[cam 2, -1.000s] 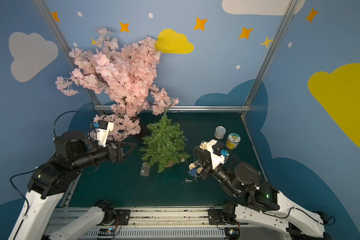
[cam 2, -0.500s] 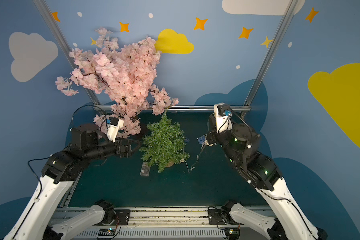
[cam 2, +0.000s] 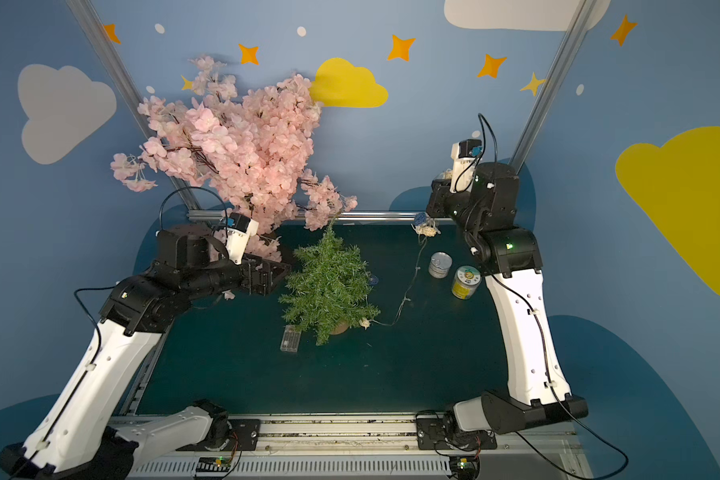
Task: Remove string lights from the small christmas tree
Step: Remove the light string from the Christmas tree.
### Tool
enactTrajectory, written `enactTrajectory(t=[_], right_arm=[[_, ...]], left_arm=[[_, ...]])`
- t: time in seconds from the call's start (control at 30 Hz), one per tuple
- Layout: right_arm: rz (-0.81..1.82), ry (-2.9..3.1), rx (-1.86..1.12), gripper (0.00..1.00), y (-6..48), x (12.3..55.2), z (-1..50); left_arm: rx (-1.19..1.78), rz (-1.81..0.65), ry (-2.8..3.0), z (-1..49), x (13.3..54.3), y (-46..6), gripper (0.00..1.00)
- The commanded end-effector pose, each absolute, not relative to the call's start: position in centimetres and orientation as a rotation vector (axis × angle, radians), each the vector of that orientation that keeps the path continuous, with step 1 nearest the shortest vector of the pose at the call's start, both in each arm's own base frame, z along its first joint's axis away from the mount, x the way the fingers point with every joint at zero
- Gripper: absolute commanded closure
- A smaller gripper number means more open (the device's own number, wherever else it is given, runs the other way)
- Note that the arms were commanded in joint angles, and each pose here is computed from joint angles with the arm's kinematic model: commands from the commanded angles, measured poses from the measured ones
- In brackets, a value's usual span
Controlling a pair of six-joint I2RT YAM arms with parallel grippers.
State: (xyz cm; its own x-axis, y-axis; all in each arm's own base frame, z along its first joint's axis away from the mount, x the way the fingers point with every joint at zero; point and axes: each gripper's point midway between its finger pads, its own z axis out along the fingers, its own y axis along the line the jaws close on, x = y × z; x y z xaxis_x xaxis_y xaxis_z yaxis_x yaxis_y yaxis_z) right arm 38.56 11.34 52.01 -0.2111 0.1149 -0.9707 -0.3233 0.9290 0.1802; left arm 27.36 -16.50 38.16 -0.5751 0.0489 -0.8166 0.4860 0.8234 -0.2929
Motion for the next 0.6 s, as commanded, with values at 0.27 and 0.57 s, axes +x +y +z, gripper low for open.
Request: enactTrajectory(t=[0.27,0.57], right_arm=[[0.48,1.621,-0.179,1.0,11.5,37.0,58.2],[0.441,1.591,-0.162,1.0,10.5,37.6,58.9]], left_arm=[[0.433,-0.563,2.123,38.0,28.2,-16.3,0.02],[0.447,-0.556,2.106,38.7,27.9,-16.2,0.02]])
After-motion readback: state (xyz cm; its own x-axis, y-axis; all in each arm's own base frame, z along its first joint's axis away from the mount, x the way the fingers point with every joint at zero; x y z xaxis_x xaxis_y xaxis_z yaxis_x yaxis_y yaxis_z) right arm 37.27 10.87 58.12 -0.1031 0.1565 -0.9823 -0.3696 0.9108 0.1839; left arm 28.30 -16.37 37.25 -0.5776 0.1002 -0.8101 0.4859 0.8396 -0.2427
